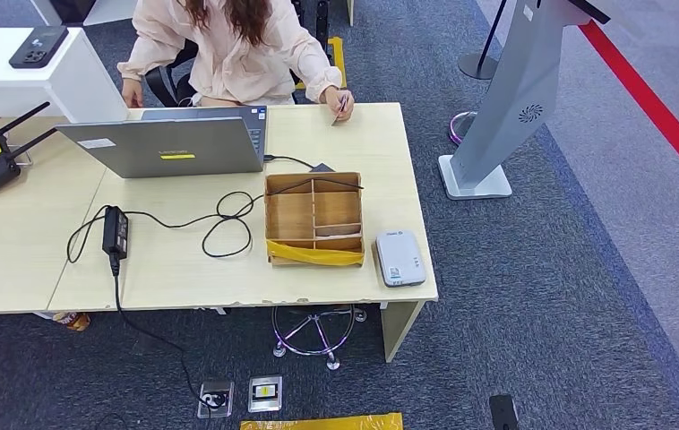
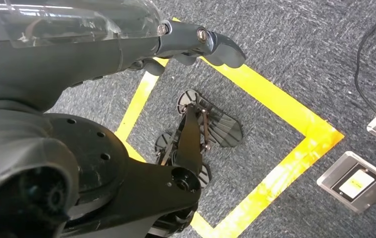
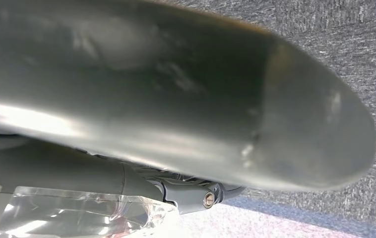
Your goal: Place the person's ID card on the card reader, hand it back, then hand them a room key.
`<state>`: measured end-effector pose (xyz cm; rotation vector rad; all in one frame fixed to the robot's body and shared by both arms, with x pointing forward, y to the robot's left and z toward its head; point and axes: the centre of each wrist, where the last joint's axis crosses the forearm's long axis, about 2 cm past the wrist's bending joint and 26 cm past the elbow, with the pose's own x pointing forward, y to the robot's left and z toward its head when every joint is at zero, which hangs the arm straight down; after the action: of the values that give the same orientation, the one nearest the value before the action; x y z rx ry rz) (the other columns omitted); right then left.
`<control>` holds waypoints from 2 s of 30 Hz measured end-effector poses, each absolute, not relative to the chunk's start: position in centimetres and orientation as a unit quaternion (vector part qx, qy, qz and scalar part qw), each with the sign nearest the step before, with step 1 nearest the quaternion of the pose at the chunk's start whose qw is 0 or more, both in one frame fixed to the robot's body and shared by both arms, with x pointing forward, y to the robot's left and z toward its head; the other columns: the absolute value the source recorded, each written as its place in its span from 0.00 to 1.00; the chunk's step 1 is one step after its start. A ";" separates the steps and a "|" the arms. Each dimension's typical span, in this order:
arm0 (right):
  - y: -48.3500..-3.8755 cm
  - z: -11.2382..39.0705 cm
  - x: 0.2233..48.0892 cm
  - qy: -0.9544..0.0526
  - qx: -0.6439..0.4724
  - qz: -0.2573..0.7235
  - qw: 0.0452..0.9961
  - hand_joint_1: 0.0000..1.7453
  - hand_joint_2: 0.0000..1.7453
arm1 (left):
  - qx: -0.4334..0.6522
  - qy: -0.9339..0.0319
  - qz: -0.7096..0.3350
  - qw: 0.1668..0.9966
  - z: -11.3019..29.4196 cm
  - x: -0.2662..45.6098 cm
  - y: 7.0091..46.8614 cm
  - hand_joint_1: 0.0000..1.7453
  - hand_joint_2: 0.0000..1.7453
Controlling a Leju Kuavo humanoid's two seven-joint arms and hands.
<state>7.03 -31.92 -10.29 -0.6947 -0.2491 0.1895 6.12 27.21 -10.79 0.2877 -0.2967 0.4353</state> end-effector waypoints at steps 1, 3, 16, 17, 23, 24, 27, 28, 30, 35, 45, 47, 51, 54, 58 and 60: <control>-31.9 -10.3 7.0 -0.122 -0.339 0.093 0.928 0.00 0.00 | 0.142 -0.145 0.215 0.955 -10.8 6.1 27.2 0.00 0.00; -31.9 -10.3 7.0 -0.122 -0.338 0.094 0.928 0.00 0.00 | 0.143 -0.143 0.216 0.955 -10.8 6.1 27.2 0.00 0.00; -31.9 -10.3 7.1 -0.125 -0.335 0.102 0.928 0.00 0.00 | 0.144 -0.137 0.222 0.954 -10.8 6.1 26.9 0.00 0.00; -31.9 -10.3 7.1 -0.125 -0.334 0.103 0.929 0.00 0.00 | 0.143 -0.138 0.223 0.954 -10.8 6.1 26.9 0.00 0.00; -31.9 -10.3 7.0 -0.129 -0.333 0.099 0.929 0.00 0.00 | 0.142 -0.138 0.226 0.954 -10.8 6.1 26.8 0.00 0.00; -31.9 -10.3 7.0 -0.128 -0.333 0.097 0.929 0.00 0.00 | 0.142 -0.138 0.226 0.954 -10.8 6.1 26.8 0.00 0.00; -32.0 -10.3 7.0 -0.127 -0.335 0.096 0.928 0.00 0.00 | 0.144 -0.137 0.227 0.954 -10.8 6.1 26.8 0.00 0.00; -32.1 -10.3 7.0 -0.127 -0.336 0.096 0.928 0.00 0.00 | 0.144 -0.136 0.227 0.953 -10.8 6.1 26.8 0.00 0.00; -32.2 -10.3 7.0 -0.124 -0.337 0.096 0.928 0.00 0.00 | 0.144 -0.136 0.227 0.953 -10.8 6.1 26.8 0.00 0.00; -32.4 -10.3 7.1 -0.122 -0.338 0.095 0.928 0.00 0.00 | 0.144 -0.136 0.227 0.954 -10.8 6.1 26.8 0.00 0.00; -32.5 -10.3 7.1 -0.123 -0.337 0.096 0.928 0.00 0.00 | 0.142 -0.139 0.227 0.953 -10.8 6.1 26.8 0.00 0.00; -32.4 -10.3 7.1 -0.123 -0.337 0.097 0.929 0.00 0.00 | 0.142 -0.139 0.227 0.953 -10.8 6.1 26.8 0.00 0.00; -32.0 -10.3 7.1 -0.122 -0.334 0.100 0.929 0.00 0.00 | 0.144 -0.135 0.230 0.953 -10.8 6.1 26.8 0.00 0.00; -31.8 -10.3 7.1 -0.120 -0.332 0.101 0.930 0.00 0.00 | 0.144 -0.137 0.230 0.953 -10.8 6.1 26.8 0.00 0.00; -31.7 -10.3 7.1 -0.116 -0.333 0.097 0.931 0.00 0.00 | 0.142 -0.145 0.231 0.952 -10.8 6.1 26.8 0.00 0.00; -31.7 -10.3 7.1 -0.113 -0.333 0.096 0.931 0.00 0.00 | 0.142 -0.144 0.234 0.951 -10.8 6.1 26.8 0.00 0.00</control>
<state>7.14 -31.67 -10.30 -0.6828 -0.2314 0.1965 6.08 26.82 -10.78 0.2879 -0.2937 0.4749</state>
